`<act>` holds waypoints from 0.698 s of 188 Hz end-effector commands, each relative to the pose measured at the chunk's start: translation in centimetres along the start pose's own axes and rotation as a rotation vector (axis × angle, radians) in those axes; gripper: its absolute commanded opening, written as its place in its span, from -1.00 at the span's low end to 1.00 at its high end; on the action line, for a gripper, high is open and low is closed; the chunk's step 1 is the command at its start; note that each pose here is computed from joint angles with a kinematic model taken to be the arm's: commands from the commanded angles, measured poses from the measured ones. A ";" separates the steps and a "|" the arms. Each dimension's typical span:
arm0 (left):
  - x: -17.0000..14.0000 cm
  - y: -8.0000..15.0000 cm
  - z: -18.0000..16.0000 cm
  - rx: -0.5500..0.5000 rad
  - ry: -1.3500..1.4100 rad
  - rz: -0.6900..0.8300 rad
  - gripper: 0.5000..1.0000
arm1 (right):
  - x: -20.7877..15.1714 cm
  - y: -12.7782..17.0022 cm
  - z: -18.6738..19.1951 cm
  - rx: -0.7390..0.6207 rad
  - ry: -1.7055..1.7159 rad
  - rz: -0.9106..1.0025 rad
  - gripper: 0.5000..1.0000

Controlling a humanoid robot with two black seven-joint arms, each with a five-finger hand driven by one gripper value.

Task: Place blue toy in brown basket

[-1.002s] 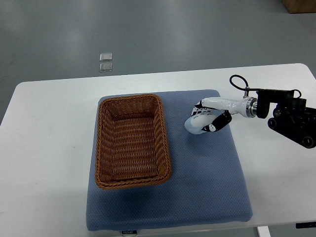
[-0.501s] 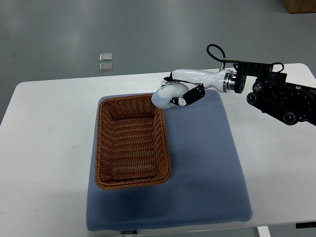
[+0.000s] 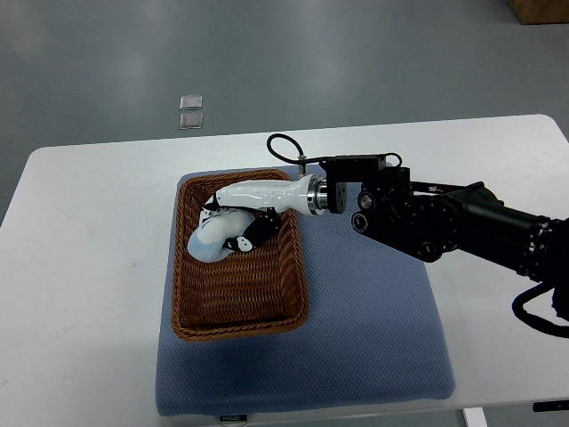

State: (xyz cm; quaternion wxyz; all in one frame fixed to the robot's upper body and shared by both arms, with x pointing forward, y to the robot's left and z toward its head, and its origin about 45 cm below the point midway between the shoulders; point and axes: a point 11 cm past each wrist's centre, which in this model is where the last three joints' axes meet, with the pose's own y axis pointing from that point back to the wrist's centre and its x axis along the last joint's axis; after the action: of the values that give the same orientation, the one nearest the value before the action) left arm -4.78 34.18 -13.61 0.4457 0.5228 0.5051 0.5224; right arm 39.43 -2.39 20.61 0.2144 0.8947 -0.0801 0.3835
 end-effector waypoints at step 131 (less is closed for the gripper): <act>0.0 0.0 0.0 0.000 0.000 0.000 1.00 | 2.9 2.0 2.4 -0.106 -0.419 0.125 0.60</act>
State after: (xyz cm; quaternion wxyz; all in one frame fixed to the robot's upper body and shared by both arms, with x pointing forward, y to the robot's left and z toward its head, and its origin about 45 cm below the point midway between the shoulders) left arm -4.79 34.18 -13.61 0.4456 0.5229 0.5052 0.5223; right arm 41.08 -3.60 21.05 0.2089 0.9254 -0.1668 0.2685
